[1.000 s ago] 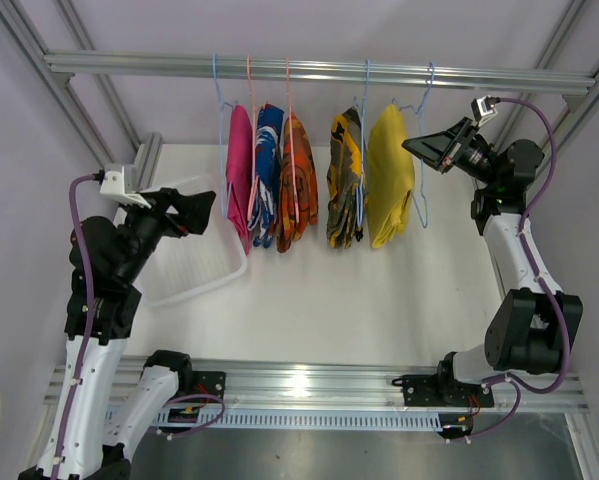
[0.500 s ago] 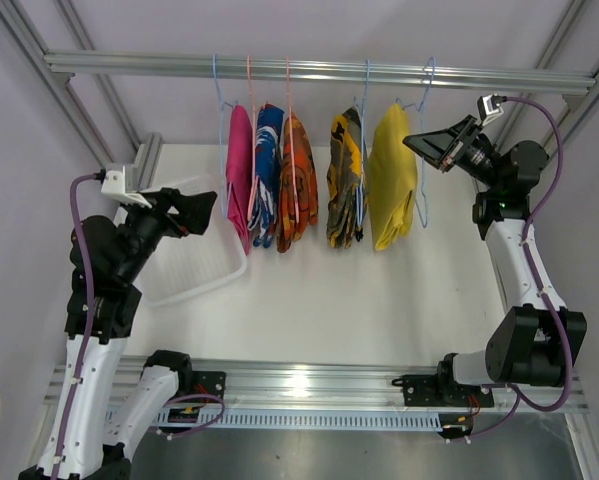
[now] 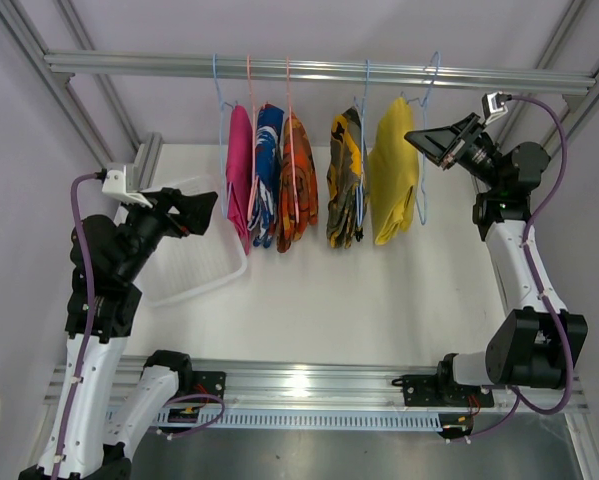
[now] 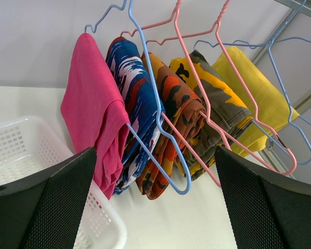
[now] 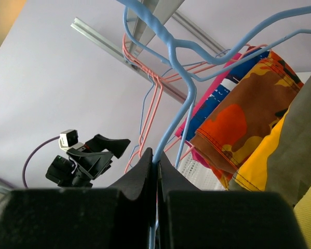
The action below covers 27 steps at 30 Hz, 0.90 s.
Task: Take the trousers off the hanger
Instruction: Pick up the hanger from the clothesline.
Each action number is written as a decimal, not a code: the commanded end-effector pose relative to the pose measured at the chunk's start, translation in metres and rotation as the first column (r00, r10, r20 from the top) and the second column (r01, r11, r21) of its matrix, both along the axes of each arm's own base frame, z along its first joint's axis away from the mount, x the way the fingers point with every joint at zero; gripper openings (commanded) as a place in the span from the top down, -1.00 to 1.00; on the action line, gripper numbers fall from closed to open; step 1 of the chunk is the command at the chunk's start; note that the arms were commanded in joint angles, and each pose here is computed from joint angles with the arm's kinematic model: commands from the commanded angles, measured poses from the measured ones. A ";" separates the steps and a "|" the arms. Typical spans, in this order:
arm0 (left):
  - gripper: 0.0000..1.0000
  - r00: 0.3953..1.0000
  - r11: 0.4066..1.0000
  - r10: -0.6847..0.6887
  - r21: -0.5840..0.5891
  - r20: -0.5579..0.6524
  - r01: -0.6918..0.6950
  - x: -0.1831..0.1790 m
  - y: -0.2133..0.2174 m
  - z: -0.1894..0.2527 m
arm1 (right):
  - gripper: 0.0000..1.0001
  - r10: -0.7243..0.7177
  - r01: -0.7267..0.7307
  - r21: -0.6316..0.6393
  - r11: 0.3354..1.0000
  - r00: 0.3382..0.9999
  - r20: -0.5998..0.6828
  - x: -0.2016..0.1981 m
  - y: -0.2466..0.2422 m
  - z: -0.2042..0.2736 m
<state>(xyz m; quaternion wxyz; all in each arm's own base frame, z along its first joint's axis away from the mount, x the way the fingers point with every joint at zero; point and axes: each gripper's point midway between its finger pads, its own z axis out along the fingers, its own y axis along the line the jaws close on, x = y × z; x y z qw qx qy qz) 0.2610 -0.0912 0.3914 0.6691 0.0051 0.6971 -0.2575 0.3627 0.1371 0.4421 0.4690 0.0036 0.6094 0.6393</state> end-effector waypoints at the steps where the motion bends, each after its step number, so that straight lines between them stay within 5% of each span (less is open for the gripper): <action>1: -0.99 0.999 1.000 -0.016 -0.022 0.028 0.016 0.001 -0.002 0.010 | 1.00 -0.076 0.096 -0.034 0.995 0.925 0.373 -0.048 0.000 0.082; 18: -0.99 0.999 0.999 -0.028 -0.021 0.031 0.029 0.000 -0.004 0.011 | 1.00 -0.102 0.153 -0.088 0.984 0.901 0.421 -0.079 0.002 0.105; 27: -0.99 0.993 0.994 -0.105 -0.010 0.054 0.106 -0.005 -0.016 0.013 | 1.00 -0.316 0.387 -0.119 0.915 0.867 0.384 -0.103 -0.016 0.105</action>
